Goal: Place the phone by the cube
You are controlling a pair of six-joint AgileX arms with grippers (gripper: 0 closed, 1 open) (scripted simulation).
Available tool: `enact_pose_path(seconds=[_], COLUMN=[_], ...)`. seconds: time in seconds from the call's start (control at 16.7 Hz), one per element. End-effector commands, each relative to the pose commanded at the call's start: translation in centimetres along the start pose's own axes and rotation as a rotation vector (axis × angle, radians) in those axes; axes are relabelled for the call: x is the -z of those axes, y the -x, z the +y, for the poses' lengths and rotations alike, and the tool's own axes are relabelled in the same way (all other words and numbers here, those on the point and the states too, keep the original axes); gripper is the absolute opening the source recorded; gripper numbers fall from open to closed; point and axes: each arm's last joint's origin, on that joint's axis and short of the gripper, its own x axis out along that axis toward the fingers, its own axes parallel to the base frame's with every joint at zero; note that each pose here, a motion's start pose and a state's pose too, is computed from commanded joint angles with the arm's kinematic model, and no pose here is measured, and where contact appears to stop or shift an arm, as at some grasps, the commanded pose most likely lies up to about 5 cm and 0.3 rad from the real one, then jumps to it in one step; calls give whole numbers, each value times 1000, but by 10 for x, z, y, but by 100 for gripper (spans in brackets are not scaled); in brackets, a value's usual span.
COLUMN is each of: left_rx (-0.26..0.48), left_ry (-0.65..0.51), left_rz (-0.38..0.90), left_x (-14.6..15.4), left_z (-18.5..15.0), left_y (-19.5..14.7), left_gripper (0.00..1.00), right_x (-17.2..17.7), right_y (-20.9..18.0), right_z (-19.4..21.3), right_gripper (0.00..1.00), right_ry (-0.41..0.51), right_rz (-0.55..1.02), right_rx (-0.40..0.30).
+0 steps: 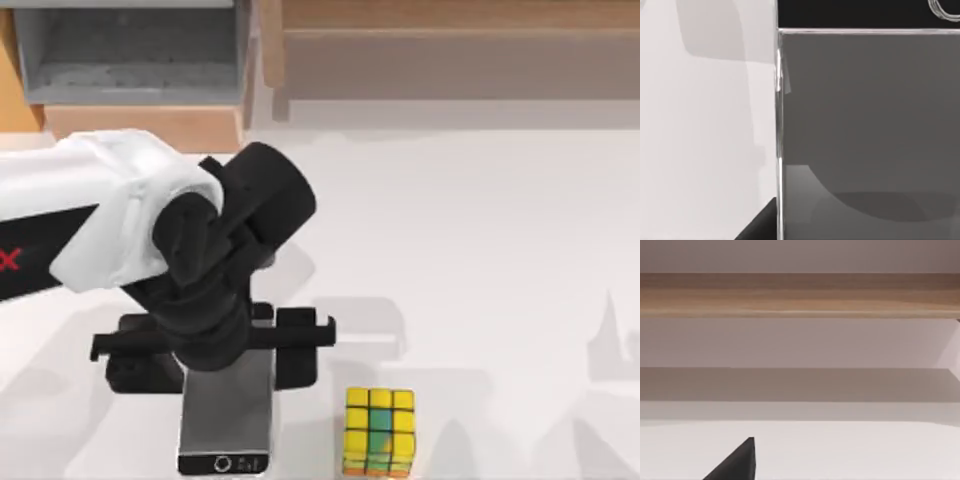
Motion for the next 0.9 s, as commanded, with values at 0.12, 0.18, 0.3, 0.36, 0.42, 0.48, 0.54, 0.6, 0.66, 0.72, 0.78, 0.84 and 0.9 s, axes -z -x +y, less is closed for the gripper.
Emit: enact_pose_path(seconds=[0.12, 0.18, 0.3, 0.36, 0.42, 0.48, 0.54, 0.6, 0.66, 0.72, 0.78, 0.84, 0.9], left_rx=[5, 5, 6, 7, 9, 9, 9, 7, 5, 1, -4, -11, -21], left_ry=[1, 2, 1, 0, -1, -2, -3, -4, -4, -5, -5, -6, -7], left_rz=[21, 34, 57, 63, 66, 66, 64, 59, 52, 45, 37, 32, 31], left_x=[2, 3, 6, 7, 8, 8, 8, 9, 9, 8, 8, 8, 9], left_z=[-1, -1, -1, -1, 0, 0, 1, 3, 4, 6, 7, 9, 10], left_y=[-6, -10, -16, -18, -20, -21, -23, -25, -27, -28, -30, -32, -35], left_gripper=[0, 0, 0, 0, 0, 0, 0, 0, 0, 0, 0, 0, 0], right_x=[0, 0, 0, 0, 0, 0, 0, 0, 0, 0, 0, 0, 0], right_y=[0, 0, 0, 0, 0, 0, 0, 0, 0, 0, 0, 0, 0], right_z=[0, 0, 0, 0, 0, 0, 0, 0, 0, 0, 0, 0, 0], right_gripper=[100, 100, 100, 100, 100, 100, 100, 100, 100, 100, 100, 100, 100], right_ry=[0, 0, 0, 0, 0, 0, 0, 0, 0, 0, 0, 0, 0], right_rz=[0, 0, 0, 0, 0, 0, 0, 0, 0, 0, 0, 0, 0], right_rx=[0, 0, 0, 0, 0, 0, 0, 0, 0, 0, 0, 0, 0])
